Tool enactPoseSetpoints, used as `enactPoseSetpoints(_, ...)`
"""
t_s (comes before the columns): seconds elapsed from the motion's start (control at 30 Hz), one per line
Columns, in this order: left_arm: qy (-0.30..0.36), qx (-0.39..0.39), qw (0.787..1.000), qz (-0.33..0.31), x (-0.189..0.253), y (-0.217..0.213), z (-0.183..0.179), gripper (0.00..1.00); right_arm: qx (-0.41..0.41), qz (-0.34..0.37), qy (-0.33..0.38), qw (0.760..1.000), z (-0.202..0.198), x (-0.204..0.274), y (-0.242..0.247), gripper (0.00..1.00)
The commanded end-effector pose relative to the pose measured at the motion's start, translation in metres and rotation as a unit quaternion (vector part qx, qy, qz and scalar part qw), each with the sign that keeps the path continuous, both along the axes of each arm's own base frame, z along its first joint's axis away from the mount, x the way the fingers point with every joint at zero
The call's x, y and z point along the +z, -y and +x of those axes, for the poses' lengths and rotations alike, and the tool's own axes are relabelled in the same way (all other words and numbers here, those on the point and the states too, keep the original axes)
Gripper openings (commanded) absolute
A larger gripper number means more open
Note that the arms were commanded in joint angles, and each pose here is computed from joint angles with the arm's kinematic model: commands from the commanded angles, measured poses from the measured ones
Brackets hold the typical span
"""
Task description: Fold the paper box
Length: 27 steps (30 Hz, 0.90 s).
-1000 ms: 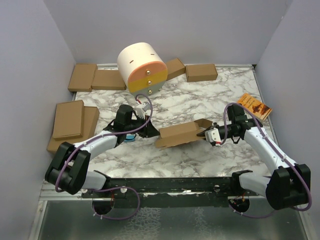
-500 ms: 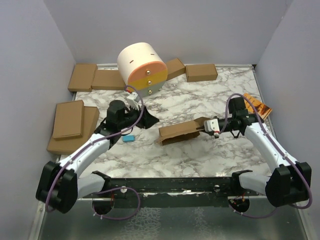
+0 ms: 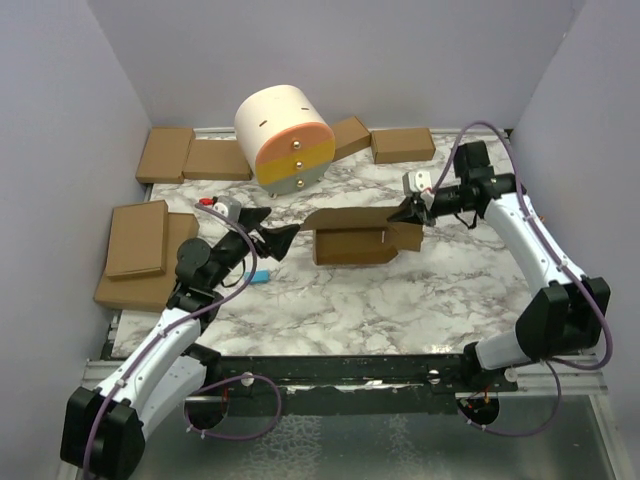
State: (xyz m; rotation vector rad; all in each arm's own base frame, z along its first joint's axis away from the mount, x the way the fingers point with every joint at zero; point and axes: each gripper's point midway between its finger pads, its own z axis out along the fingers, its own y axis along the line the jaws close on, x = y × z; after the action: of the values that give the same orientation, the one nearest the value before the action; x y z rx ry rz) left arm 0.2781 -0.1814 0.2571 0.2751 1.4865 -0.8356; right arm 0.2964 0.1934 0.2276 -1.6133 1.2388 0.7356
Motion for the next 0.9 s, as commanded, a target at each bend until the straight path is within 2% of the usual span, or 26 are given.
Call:
enactPoseSetpoints(0.0, 0.139, -0.073, 0.987, -0.034, 0.058, 0.009, -0.019, 0.98, 0.004, 0.005, -0.103, 0.995, -0.008, 0.010, -0.002, 0.01)
enactPoseSetpoints(0.2, 0.151, -0.168, 0.973, -0.045, 0.064, 0.020, -0.027, 0.96, 0.013, -0.012, -0.170, 0.985, -0.011, 0.001, 0.002, 0.01)
enactPoseSetpoints(0.33, 0.110, -0.185, 0.976, -0.010, 0.045, 0.026, -0.007, 0.92, 0.005, -0.023, -0.187, 0.982, -0.009, -0.006, 0.005, 0.01)
enactPoseSetpoints(0.53, 0.055, -0.241, 0.969, -0.007, 0.019, 0.044, -0.003, 0.82, 0.001, -0.033, -0.202, 0.979, -0.004, -0.008, 0.006, 0.01)
enactPoseSetpoints(0.63, 0.014, -0.247, 0.969, 0.028, -0.004, 0.057, 0.005, 0.78, -0.001, -0.038, -0.206, 0.978, -0.002, -0.009, 0.006, 0.01)
enactPoseSetpoints(0.8, 0.003, -0.252, 0.964, 0.079, -0.020, 0.074, 0.010, 0.78, -0.006, -0.046, -0.211, 0.976, 0.000, -0.013, 0.008, 0.01)
enactPoseSetpoints(0.87, -0.006, -0.259, 0.961, 0.098, -0.026, 0.082, 0.013, 0.73, -0.007, -0.050, -0.212, 0.976, 0.001, -0.015, 0.009, 0.01)
